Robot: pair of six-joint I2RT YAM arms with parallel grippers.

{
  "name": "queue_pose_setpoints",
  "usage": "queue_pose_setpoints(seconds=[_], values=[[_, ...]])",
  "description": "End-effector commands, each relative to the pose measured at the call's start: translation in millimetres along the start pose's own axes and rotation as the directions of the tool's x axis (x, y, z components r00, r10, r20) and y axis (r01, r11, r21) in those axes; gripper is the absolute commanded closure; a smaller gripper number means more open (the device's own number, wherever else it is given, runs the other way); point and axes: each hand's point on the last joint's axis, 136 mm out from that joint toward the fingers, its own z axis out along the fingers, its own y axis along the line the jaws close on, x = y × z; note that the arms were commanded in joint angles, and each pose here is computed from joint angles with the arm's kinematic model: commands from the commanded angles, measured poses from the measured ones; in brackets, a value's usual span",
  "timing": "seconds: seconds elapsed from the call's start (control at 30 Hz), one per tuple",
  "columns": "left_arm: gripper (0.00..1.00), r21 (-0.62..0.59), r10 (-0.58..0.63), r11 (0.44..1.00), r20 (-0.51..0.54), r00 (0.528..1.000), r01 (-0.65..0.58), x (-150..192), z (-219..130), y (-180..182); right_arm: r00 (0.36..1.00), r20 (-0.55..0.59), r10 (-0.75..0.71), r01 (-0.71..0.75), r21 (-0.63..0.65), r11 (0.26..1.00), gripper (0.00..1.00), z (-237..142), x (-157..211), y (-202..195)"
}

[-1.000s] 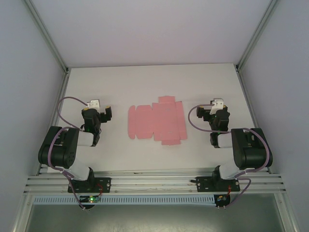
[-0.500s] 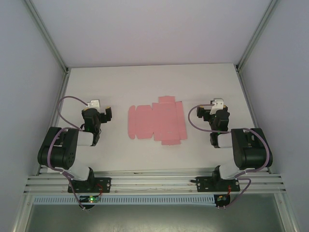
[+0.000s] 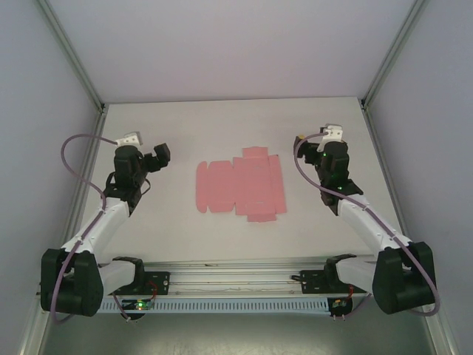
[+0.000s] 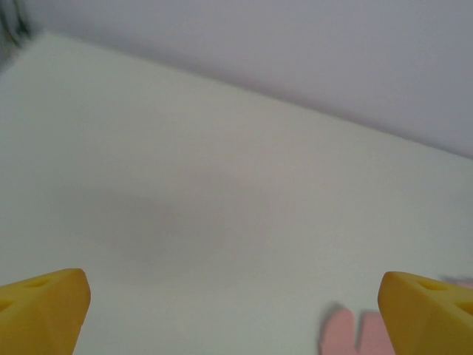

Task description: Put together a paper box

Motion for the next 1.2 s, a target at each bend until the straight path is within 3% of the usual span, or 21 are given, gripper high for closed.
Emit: queue_pose_setpoints(seconds=[0.0,0.13,0.33,0.57,0.83,1.17], values=[[0.0,-0.003,-0.146,0.989,-0.23,0.962,0.149,57.0,-2.5,-13.9,0.969,-0.246,0.039,-0.056,-0.066,0.996,0.02,-9.3,51.6,31.4],[0.0,-0.012,-0.139,0.99,-0.341,0.93,0.143,86.3,4.7,-30.1,0.934,-0.357,0.018,-0.086,-0.174,0.981,0.08,-9.1,83.9,83.3],[0.0,0.023,-0.052,0.997,-0.484,0.874,0.072,126.0,20.6,-57.0,0.839,-0.543,0.021,-0.166,-0.219,0.961,0.3,12.5,142.6,115.5],[0.0,0.066,-0.043,0.994,-0.519,0.854,0.09,136.8,28.0,-73.3,0.755,-0.649,0.091,-0.204,-0.101,0.974,0.34,31.8,188.7,92.9],[0.0,0.097,-0.044,0.988,-0.558,0.828,0.118,146.9,33.3,-81.2,0.657,-0.733,0.178,-0.261,0.0,0.965,0.39,29.0,243.8,64.1],[0.0,0.148,-0.069,0.969,-0.606,0.793,0.198,161.8,43.3,-96.0,0.576,-0.778,0.25,-0.301,0.082,0.95,0.44,17.9,277.3,43.3]])
